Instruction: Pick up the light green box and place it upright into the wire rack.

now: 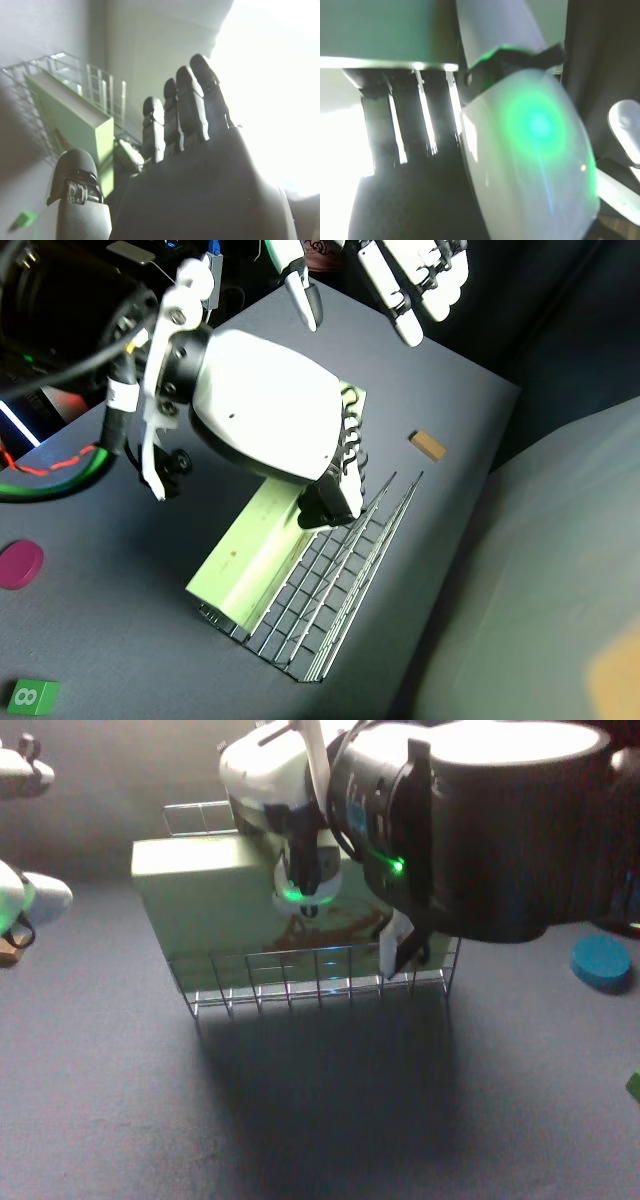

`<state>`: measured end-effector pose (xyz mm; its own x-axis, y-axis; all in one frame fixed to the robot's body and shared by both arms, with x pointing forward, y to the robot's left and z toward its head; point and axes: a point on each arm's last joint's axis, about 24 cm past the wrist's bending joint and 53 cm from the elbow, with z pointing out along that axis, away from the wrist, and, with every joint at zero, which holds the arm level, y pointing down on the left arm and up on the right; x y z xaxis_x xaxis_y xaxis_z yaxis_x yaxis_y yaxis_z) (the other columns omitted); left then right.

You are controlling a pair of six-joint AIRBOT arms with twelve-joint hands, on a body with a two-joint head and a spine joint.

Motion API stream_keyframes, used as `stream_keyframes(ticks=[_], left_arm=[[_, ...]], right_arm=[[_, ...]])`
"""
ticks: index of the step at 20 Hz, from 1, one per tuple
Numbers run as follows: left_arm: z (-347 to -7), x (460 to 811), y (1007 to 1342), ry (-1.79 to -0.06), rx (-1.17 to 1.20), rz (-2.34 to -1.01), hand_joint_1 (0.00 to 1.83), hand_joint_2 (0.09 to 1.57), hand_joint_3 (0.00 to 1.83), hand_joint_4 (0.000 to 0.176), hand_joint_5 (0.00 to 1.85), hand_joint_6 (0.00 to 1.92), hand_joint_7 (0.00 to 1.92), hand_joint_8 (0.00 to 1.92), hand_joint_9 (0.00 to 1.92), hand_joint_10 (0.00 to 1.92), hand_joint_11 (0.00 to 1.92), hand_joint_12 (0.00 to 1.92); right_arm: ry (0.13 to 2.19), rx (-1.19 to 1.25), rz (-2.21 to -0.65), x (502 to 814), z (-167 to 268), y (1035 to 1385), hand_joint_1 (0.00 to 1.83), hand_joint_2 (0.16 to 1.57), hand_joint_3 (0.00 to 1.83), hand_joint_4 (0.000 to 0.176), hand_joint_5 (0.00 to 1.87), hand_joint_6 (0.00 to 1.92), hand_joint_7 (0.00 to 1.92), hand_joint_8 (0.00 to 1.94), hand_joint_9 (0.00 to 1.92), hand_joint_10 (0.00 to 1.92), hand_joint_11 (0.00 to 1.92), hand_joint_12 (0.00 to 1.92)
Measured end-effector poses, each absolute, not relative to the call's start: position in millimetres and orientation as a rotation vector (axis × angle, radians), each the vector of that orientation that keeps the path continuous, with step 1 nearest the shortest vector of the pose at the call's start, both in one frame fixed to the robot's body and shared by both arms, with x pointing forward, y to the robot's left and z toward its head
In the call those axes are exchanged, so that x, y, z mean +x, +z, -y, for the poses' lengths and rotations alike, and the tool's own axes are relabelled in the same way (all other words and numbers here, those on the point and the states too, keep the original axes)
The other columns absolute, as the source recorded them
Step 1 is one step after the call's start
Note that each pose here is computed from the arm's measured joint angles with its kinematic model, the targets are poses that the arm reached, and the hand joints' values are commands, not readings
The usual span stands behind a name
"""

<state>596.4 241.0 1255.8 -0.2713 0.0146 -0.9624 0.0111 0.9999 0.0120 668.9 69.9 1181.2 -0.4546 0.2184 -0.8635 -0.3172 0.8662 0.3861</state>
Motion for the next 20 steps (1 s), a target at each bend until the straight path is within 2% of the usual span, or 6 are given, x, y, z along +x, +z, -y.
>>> stream_keyframes(ticks=[6, 10, 12, 17, 19, 20], left_arm=[[-235, 593, 1246, -0.006, 0.039, -1.866, 0.1, 1.23, 0.0, 0.106, 0.18, 0.0, 0.17, 0.0, 0.19, 0.0, 0.0, 0.57], [-234, 592, 1241, -0.01, 0.039, -1.878, 0.1, 1.23, 0.0, 0.106, 0.18, 0.0, 0.17, 0.0, 0.19, 0.0, 0.0, 0.57], [-233, 592, 1238, -0.01, 0.048, -1.883, 0.1, 1.23, 0.0, 0.106, 0.18, 0.0, 0.17, 0.0, 0.19, 0.0, 0.0, 0.57], [-231, 591, 1237, -0.02, 0.051, -1.886, 0.1, 1.23, 0.0, 0.106, 0.18, 0.0, 0.17, 0.0, 0.19, 0.0, 0.0, 0.57], [-231, 591, 1234, -0.024, 0.049, -1.892, 0.1, 1.23, 0.0, 0.106, 0.18, 0.0, 0.17, 0.0, 0.19, 0.0, 0.0, 0.57], [-231, 591, 1234, -0.024, 0.049, -1.892, 0.1, 1.23, 0.0, 0.106, 0.18, 0.0, 0.17, 0.0, 0.19, 0.0, 0.0, 0.57]], right_arm=[[0.582, -0.082, -1.966, 673, -67, 1164, 1.36, 1.15, 0.0, 0.0, 0.86, 0.99, 0.94, 1.06, 0.85, 1.41, 0.76, 1.49], [0.567, -0.09, -1.977, 673, -65, 1156, 1.23, 1.13, 0.0, 0.0, 0.9, 0.98, 1.02, 1.1, 0.91, 1.09, 0.78, 1.45], [0.571, -0.093, -1.978, 673, -66, 1156, 1.36, 1.15, 0.0, 0.0, 0.82, 1.03, 0.95, 1.06, 0.85, 1.39, 0.75, 1.47], [0.576, -0.096, -1.979, 672, -67, 1156, 1.36, 1.17, 0.0, 0.0, 0.77, 1.09, 0.94, 1.1, 0.8, 1.44, 0.7, 1.48], [0.578, -0.095, -1.979, 672, -67, 1155, 1.18, 1.19, 0.0, 0.009, 0.85, 1.12, 0.83, 1.28, 0.66, 0.98, 0.56, 1.46], [0.578, -0.093, -1.981, 672, -67, 1155, 1.07, 1.18, 0.0, 0.0, 0.85, 1.17, 0.71, 0.79, 0.58, 0.86, 0.48, 1.46]])
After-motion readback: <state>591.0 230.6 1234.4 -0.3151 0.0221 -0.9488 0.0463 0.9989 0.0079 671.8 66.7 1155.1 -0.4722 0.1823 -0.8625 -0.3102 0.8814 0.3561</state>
